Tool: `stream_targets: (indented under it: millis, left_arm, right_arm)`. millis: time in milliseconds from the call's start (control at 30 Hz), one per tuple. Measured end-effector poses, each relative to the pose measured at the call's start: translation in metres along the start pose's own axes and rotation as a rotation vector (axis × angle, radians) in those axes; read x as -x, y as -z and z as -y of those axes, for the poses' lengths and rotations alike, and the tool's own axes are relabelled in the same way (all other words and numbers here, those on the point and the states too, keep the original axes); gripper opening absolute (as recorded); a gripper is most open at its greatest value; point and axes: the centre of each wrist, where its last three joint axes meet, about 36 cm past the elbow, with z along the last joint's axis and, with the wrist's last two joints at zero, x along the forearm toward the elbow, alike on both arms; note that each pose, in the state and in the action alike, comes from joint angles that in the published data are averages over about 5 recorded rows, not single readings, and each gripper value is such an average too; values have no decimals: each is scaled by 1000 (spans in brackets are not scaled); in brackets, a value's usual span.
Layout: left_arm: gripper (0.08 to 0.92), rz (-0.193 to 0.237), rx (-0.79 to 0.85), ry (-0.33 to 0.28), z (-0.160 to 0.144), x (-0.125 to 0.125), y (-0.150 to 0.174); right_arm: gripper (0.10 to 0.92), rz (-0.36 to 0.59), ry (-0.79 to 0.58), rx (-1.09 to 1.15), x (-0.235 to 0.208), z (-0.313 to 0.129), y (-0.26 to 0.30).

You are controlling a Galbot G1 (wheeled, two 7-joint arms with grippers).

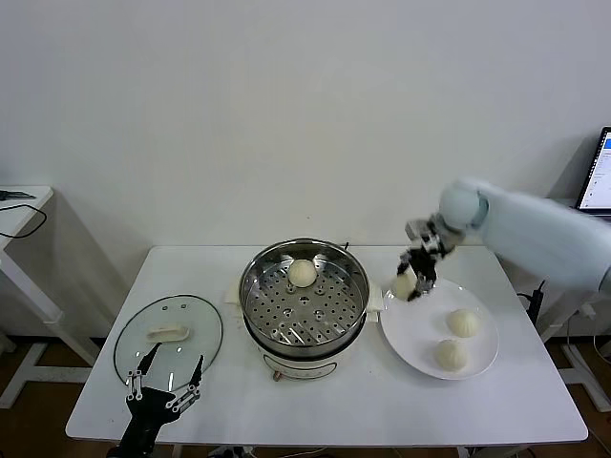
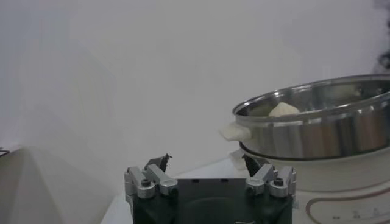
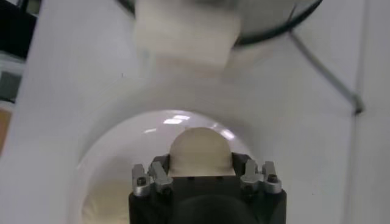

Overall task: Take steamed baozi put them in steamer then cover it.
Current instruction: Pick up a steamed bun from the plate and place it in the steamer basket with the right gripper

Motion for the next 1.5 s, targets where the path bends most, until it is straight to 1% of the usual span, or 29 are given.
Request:
stream_targets:
  millis: [133,300,533,700,1033,1333,1500]
  left_arm:
    - [823,4,-1,-4,1,1,0]
    - [823,9,-1,-4,0,2,1]
    - [823,14,2,-1,-1,5,1]
    - [823,14,0,-1,-1,5,0]
    - [823,18,3,8,-3,4,0]
    - [823,21,3,12,-4,4,-1]
    - [823,25,3,16,-4,4,-1]
  right_arm:
    - [668,4,-1,-72,-29,19,49]
    - [663,15,16,-135,-36,35,110]
    - [664,22,43,-188,-15,45,185]
    - [662,18,55,-212,10,47,224]
    - [662,12,81,-242,63,41,268]
    - [663,-6,95,-252,94,37,280]
    - [703,-4,97,-253,105,36,282]
